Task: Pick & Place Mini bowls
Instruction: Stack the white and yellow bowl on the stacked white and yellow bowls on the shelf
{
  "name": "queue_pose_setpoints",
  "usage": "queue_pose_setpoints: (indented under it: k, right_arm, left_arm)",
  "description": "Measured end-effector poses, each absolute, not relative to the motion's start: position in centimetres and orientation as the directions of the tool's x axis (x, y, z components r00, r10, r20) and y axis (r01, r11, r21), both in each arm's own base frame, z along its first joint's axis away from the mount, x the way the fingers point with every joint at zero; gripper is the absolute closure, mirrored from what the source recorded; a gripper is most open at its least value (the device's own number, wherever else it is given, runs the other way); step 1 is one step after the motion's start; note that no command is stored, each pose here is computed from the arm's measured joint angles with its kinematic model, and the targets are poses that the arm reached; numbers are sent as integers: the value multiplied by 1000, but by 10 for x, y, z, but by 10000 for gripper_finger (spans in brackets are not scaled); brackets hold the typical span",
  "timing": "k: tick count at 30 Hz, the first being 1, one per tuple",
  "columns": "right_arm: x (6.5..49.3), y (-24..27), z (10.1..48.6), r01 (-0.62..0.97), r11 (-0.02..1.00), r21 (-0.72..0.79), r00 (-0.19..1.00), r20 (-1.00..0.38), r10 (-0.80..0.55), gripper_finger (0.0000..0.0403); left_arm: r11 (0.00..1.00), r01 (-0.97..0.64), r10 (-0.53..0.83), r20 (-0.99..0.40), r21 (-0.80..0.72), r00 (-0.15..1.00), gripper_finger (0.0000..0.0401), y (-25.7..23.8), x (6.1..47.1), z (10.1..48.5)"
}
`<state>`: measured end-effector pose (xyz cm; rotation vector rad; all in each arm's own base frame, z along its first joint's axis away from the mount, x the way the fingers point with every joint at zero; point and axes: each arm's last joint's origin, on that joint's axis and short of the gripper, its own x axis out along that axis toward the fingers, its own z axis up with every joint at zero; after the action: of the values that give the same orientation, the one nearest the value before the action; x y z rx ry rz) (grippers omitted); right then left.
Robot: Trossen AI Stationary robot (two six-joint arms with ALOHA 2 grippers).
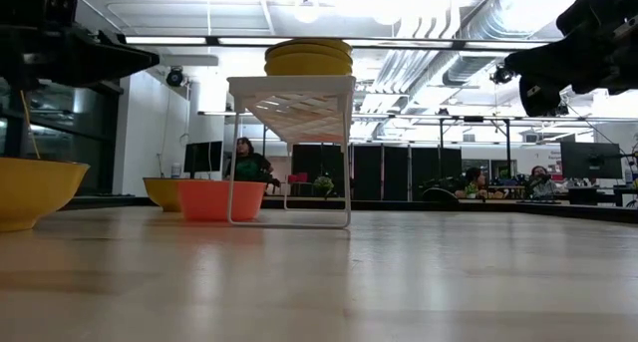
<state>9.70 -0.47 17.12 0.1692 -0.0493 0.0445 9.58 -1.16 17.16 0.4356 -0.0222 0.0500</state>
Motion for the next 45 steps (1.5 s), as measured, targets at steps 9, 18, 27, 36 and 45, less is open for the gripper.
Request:
queue_pose_setpoints:
  k: [9,18,27,36,45]
  right_arm:
    - [97,-5,171,-48,985,167,998,53,40,393]
    - [97,-5,171,-49,985,167,998,53,41,397]
    - [97,-5,171,-48,985,167,998,52,40,394]
    - [97,-5,171,-48,985,167,998,52,40,398]
    - [97,-5,171,-48,985,167,998,52,40,396]
  left_arm:
    - [900,-77,91,-12,430,996,300,-11,99,168]
    - [899,-97,107,1,426,994,300,-10,99,169]
    - [899,-99,109,1,426,994,300,-10,99,169]
    - [871,-248,269,9,424,963,300,-6,98,173]
    - [740,-477,523,39,474,851,300,3,88,203]
